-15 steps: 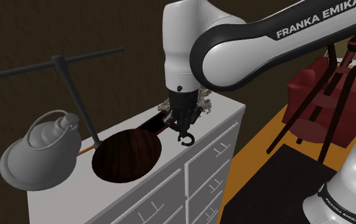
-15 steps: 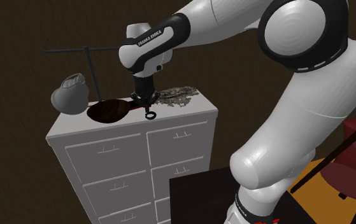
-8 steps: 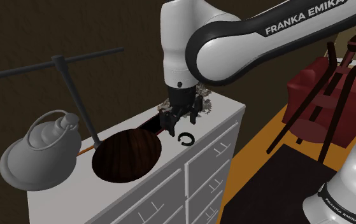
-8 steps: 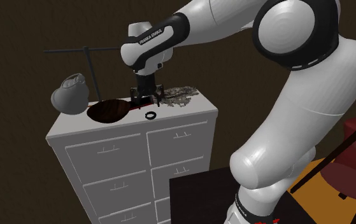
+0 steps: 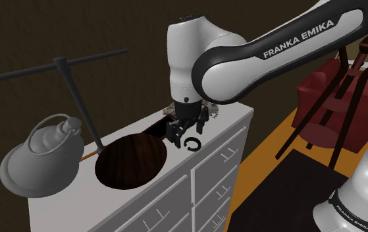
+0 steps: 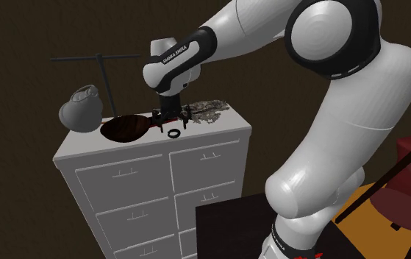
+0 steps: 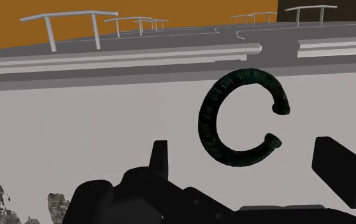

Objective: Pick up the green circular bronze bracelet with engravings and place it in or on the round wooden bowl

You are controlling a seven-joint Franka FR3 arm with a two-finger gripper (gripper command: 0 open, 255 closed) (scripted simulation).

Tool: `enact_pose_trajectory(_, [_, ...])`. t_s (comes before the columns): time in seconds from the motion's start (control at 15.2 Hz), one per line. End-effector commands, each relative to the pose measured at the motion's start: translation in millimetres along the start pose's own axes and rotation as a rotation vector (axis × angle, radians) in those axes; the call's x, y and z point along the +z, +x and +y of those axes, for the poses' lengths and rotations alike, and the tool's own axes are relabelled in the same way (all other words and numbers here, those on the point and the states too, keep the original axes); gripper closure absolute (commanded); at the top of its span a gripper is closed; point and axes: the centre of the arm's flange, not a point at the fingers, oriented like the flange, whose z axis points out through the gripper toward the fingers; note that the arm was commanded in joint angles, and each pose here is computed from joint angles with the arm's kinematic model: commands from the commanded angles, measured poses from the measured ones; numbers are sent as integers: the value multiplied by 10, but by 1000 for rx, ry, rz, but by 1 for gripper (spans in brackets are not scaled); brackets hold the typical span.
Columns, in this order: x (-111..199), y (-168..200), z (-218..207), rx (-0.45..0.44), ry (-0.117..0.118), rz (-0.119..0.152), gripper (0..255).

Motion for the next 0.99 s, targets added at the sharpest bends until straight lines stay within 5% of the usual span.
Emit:
enact_pose_trajectory(0.0, [20, 3, -8, 0, 0, 0, 0])
enact_pose_trajectory(0.33, [19, 3, -8, 0, 0, 0, 0])
enact_pose_trajectory(0.4, [19, 3, -8, 0, 0, 0, 255])
enact_pose_trajectory(0.92, [19, 4, -8, 0, 0, 0, 255])
